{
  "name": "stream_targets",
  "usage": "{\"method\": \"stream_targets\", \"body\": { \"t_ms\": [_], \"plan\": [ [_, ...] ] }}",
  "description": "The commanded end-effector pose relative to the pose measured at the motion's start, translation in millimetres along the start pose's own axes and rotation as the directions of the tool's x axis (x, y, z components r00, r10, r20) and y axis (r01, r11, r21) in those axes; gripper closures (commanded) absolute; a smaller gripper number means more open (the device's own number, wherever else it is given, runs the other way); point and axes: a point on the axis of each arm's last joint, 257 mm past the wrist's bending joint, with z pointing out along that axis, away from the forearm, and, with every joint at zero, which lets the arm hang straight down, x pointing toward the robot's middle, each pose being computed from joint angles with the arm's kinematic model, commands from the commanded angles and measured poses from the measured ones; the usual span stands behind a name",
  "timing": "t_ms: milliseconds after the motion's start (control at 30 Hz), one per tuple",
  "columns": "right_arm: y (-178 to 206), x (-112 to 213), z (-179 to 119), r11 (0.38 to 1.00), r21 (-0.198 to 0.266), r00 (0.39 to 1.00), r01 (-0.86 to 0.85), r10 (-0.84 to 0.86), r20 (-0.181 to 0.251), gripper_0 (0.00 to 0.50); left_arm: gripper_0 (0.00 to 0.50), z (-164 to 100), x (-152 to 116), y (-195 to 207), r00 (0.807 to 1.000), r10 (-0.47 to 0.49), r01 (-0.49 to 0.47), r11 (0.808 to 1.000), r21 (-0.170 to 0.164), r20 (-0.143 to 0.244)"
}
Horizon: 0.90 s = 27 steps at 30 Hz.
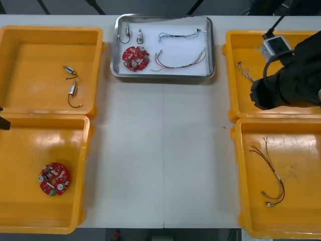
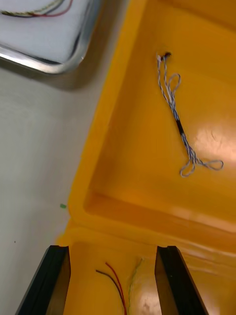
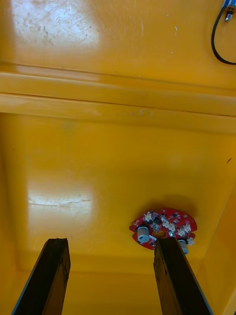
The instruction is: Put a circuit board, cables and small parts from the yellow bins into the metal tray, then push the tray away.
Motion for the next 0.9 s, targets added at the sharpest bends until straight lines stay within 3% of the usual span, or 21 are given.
{"method": "stream_targets", "body": {
  "t_ms": [33, 267, 767, 900],
  "plan": [
    [-34.5, 7.4, -24.4, 0.992, 0.022, 0.992, -0.125, 0.125, -0.018, 0.0, 0.0, -13.4, -8.6, 13.0, 0.997, 0.066, -0.065, 0.997, -0.051, 0.027],
    [-60.8, 28.4, -33.8, 0.973, 0.009, 0.97, -0.232, 0.232, -0.077, 0.0, 0.0, -13.4, -8.6, 13.0, 0.997, 0.066, -0.065, 0.997, -0.051, 0.027],
    [-110.7, 71.2, -29.7, 0.932, 0.07, 0.918, -0.355, 0.362, -0.162, 0.0, 0.0, -13.4, -8.6, 13.0, 0.997, 0.066, -0.065, 0.997, -0.051, 0.027],
    [-110.8, 73.0, -22.8, 0.923, 0.042, 0.905, -0.383, 0.384, -0.182, 0.0, 0.0, -13.4, -8.6, 13.0, 0.997, 0.066, -0.065, 0.997, -0.051, 0.027]
  ]
}}
